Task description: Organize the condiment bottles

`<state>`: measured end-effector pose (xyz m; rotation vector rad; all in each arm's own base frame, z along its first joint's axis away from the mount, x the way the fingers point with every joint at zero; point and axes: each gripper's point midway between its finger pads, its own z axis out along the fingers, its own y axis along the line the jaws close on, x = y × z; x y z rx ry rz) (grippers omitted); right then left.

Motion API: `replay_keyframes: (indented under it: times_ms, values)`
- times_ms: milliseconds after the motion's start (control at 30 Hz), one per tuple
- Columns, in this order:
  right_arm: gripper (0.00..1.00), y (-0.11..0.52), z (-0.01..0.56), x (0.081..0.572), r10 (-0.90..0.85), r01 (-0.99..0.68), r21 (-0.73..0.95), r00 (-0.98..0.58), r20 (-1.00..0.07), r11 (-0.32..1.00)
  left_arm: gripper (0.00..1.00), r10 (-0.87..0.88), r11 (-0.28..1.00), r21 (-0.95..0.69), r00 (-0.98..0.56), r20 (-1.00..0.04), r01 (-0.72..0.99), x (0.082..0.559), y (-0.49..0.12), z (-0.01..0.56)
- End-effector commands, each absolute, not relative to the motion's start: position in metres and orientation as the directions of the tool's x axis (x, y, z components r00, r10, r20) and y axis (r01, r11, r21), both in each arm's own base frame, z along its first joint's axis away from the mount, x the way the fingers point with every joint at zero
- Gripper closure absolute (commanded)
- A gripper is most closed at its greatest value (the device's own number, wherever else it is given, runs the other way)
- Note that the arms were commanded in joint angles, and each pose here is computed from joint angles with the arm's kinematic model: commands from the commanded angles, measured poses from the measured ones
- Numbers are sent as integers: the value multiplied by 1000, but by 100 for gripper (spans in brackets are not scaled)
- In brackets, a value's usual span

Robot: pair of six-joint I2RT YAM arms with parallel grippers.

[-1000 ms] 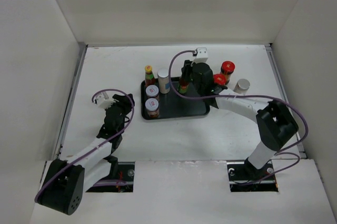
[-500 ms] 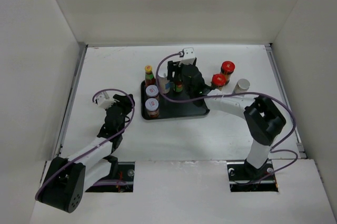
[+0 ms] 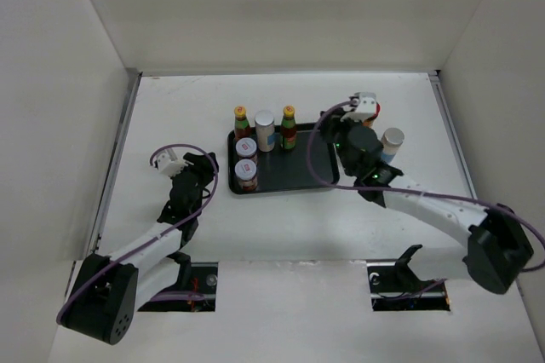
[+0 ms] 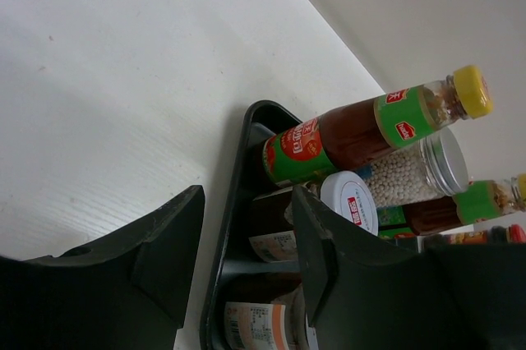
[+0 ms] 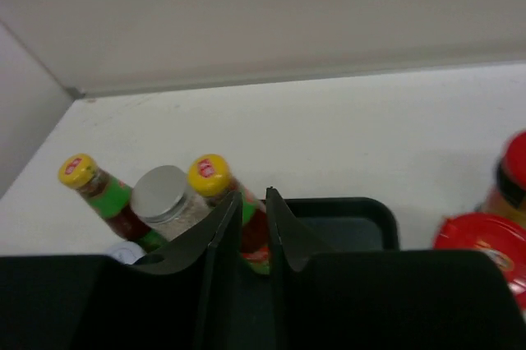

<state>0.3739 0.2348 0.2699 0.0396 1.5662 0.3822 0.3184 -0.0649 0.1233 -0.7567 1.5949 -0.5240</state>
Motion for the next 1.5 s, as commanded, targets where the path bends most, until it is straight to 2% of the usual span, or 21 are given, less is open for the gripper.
replay_keyframes:
  times_ms: [0,67,133,167,267,367,767,967,1100,1200,1300,1400,1467]
  values:
    - [72,178,246,367,332,-37,336,-91,-939,941,55,-737,671,-727,-22,-676,-144,322,-67,135]
    - [51,144,233,360,321,64,316,-109,-941,947,55,-734,674,-724,-24,-678,-144,323,-68,135]
    - [22,122,224,356,294,122,279,-129,-947,953,55,-736,672,-726,-26,-676,-144,323,-68,134]
    - [14,114,218,357,268,142,248,-150,-952,958,55,-737,672,-727,-25,-676,-143,323,-68,134]
    - [4,115,202,363,220,137,193,-225,-949,972,54,-733,675,-724,-20,-680,-141,323,-68,136]
    - [0,128,191,373,196,103,174,-269,-943,979,54,-737,671,-727,-23,-676,-145,323,-67,134]
    - [0,119,165,411,180,224,117,-289,-940,968,53,-737,672,-727,-25,-676,-140,322,-67,135]
    - [0,122,156,427,190,218,123,-314,-930,968,53,-736,673,-726,-27,-677,-142,323,-68,134]
    - [10,122,154,430,191,223,121,-324,-927,967,53,-733,676,-723,-24,-680,-143,323,-67,134]
    - [26,123,151,428,187,222,116,-332,-924,968,53,-734,674,-725,-18,-679,-141,322,-66,136]
    - [27,122,151,425,186,220,114,-339,-922,969,53,-735,674,-725,-26,-678,-143,322,-67,134]
    - [42,120,155,421,191,225,120,-328,-925,967,53,-735,674,-725,-24,-678,-139,322,-68,135]
    - [46,117,166,418,205,230,139,-295,-933,963,53,-733,675,-724,-22,-680,-141,323,-68,136]
